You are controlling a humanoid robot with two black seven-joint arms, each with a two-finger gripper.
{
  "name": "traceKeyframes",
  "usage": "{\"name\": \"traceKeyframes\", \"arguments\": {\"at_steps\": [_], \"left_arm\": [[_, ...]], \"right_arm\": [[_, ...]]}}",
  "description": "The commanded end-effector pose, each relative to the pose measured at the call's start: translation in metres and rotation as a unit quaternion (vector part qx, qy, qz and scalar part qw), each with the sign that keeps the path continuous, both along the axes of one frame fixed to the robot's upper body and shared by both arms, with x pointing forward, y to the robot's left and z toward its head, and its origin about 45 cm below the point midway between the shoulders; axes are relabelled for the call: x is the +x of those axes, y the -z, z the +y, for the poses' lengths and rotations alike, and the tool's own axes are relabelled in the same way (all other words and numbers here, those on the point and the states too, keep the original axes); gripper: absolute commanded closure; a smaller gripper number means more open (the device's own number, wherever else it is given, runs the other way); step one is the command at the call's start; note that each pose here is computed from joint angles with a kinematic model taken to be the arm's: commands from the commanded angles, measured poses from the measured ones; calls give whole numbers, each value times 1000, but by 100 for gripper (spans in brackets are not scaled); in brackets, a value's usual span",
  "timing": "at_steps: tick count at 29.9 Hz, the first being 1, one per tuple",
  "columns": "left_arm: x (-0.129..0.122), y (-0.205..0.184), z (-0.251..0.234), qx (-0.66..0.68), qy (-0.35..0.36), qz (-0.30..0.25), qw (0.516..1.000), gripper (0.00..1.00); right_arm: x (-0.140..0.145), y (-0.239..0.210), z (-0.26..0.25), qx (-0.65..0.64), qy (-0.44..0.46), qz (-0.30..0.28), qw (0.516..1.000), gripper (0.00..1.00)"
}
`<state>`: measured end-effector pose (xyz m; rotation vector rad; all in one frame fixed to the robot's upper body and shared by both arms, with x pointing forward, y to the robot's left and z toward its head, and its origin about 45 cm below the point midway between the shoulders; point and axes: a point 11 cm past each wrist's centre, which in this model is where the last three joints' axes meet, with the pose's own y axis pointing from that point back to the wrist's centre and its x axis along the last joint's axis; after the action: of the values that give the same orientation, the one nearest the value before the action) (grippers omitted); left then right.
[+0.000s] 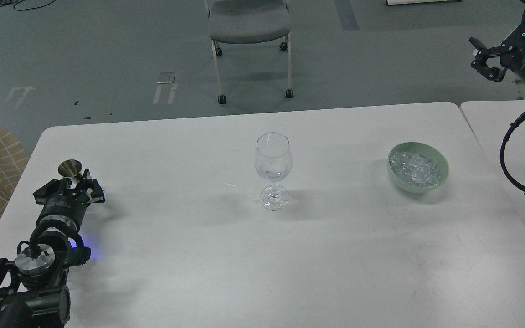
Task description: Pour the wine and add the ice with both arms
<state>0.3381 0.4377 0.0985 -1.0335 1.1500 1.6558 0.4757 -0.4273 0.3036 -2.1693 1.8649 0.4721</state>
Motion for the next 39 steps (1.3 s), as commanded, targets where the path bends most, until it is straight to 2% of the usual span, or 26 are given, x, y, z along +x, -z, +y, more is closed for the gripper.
{"name": "traceKeyframes", "arguments": {"at_steps": [1,4,6,8,14,22,29,35,39], "left_arm": [[0,0,1,1,-1,1,1000,57],[0,0,1,0,-2,0,1000,48],[0,-1,1,0,-2,-1,1000,38],[1,-1,1,0,-2,-1,1000,37],[4,-6,1,2,-1,-11,1000,22],[9,-19,4,9,1,-24,1000,18],[17,-53,0,17,10,-52,998,15],[19,-66,4,23,9,-56,998,13],[23,-89,11,41,9,-59,997,12]], "right_arm": [[-1,-1,-4,-3,3,0,1000,0],[-2,0,-5,-4,4,1,1000,0],[-2,0,-6,-4,5,2,1000,0],[-2,0,-6,-4,5,2,1000,0],[-2,0,-5,-3,5,1,1000,0],[-2,1,-6,-3,5,2,1000,0],[-2,2,-6,-3,6,3,1000,0],[-2,1,-6,-2,6,2,1000,0],[-2,-1,-8,0,8,-1,1000,0]]}}
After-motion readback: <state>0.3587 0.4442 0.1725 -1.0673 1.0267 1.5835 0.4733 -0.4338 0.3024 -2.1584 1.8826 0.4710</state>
